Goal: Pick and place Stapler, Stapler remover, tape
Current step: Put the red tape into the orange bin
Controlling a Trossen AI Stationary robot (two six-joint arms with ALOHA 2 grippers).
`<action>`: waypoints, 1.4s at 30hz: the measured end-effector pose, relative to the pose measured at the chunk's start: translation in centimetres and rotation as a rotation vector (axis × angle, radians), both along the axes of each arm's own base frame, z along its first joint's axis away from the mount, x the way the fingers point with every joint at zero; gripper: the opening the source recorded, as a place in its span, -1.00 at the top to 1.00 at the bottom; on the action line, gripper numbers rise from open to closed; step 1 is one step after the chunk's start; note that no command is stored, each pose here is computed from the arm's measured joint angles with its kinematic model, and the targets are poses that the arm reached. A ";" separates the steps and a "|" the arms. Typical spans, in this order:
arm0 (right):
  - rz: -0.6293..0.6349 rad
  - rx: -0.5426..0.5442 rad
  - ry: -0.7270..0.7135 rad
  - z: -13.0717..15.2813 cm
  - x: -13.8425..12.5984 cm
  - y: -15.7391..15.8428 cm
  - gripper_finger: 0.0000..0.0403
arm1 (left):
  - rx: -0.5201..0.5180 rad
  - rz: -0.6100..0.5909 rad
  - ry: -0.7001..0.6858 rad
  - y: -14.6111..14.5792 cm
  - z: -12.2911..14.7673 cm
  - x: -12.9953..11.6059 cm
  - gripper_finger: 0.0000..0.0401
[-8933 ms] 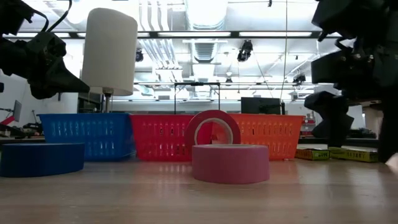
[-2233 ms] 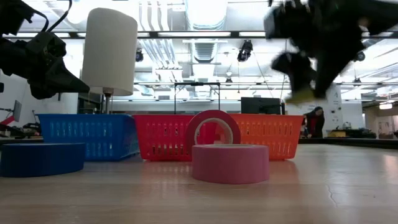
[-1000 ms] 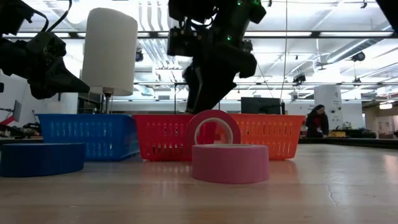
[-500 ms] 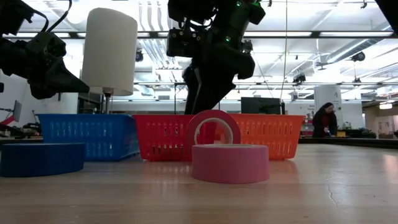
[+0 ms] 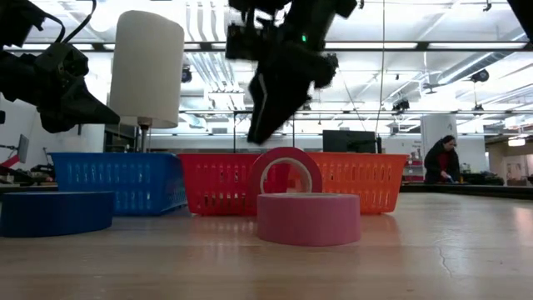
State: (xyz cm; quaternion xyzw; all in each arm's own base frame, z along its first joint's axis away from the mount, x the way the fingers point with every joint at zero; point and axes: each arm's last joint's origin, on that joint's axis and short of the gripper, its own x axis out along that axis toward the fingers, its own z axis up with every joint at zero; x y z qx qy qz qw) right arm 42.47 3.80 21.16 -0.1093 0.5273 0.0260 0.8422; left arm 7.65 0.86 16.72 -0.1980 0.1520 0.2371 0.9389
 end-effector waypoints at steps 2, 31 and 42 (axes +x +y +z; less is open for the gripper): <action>-0.047 0.005 -0.023 1.0 -0.1 -0.2 -0.46 | 0.000 0.000 0.000 0.0 0.0 0.0 0.87; -0.214 0.177 -0.136 8.4 -4.2 -0.8 0.96 | 0.000 0.000 0.000 0.0 0.0 0.0 0.87; -0.280 0.238 -0.118 7.6 -3.8 -0.7 0.96 | 0.000 0.000 0.000 0.0 0.0 0.0 0.87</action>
